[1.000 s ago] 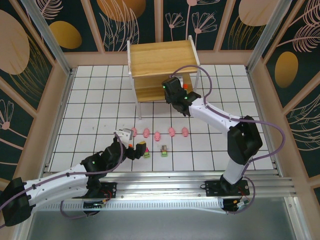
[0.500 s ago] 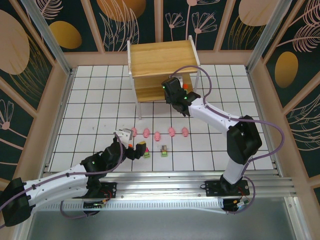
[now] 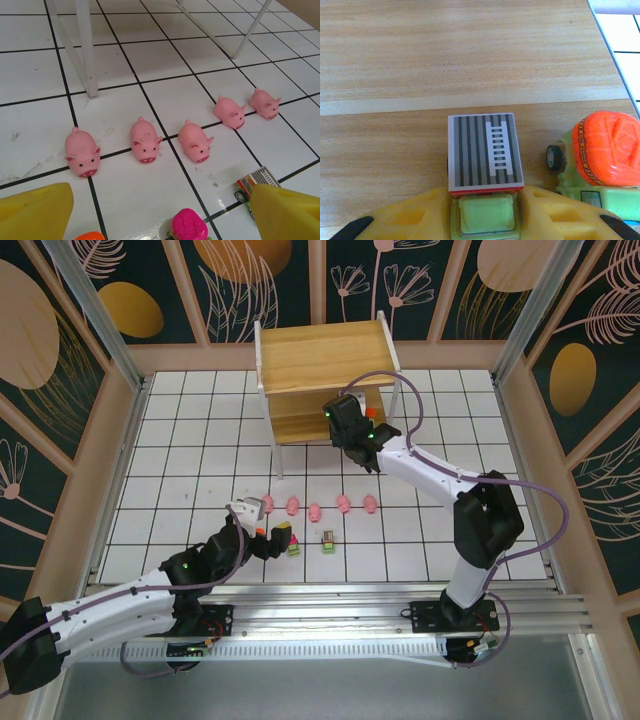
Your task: Place and organize the plastic toys onto the shelf
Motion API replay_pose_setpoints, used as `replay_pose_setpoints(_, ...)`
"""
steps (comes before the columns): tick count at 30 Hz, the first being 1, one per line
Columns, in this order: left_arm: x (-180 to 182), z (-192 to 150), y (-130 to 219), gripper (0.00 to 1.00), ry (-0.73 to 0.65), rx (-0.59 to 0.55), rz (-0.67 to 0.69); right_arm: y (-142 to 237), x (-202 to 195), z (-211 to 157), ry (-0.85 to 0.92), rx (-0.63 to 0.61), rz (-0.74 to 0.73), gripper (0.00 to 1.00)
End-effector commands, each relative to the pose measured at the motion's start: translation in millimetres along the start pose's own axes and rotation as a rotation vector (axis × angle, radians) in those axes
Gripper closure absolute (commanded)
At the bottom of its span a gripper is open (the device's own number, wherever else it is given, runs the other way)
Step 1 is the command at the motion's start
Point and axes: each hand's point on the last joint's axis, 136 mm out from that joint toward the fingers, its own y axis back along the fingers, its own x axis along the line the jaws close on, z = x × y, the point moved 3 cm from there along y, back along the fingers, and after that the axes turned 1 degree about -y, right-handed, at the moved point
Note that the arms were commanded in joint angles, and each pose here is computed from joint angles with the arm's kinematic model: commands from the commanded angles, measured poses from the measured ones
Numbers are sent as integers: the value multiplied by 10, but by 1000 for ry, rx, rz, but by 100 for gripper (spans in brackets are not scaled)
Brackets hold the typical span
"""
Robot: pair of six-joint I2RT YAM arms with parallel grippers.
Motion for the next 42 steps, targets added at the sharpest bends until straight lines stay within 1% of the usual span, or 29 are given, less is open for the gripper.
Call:
replay_pose_setpoints(1, 24, 2, 2, 8, -5, -14, 2, 107, -139, 150, -21, -52, -33, 61)
replay_pose_setpoints(9, 15, 3, -2, 8, -5, -12, -2, 141, -161, 162, -21, -59, -36, 60)
replay_pose_setpoints(16, 14, 5, -2, 8, -6, -12, -1, 174, -160, 193, -26, -69, -28, 56)
replay_pose_setpoints(22, 22, 5, 1, 8, -5, -14, 2, 237, -164, 208, -36, -79, -17, 55)
replay_pose_setpoints(42, 46, 33, 42, 8, 9, -39, 4, 575, -89, -3, -45, -84, 4, 55)
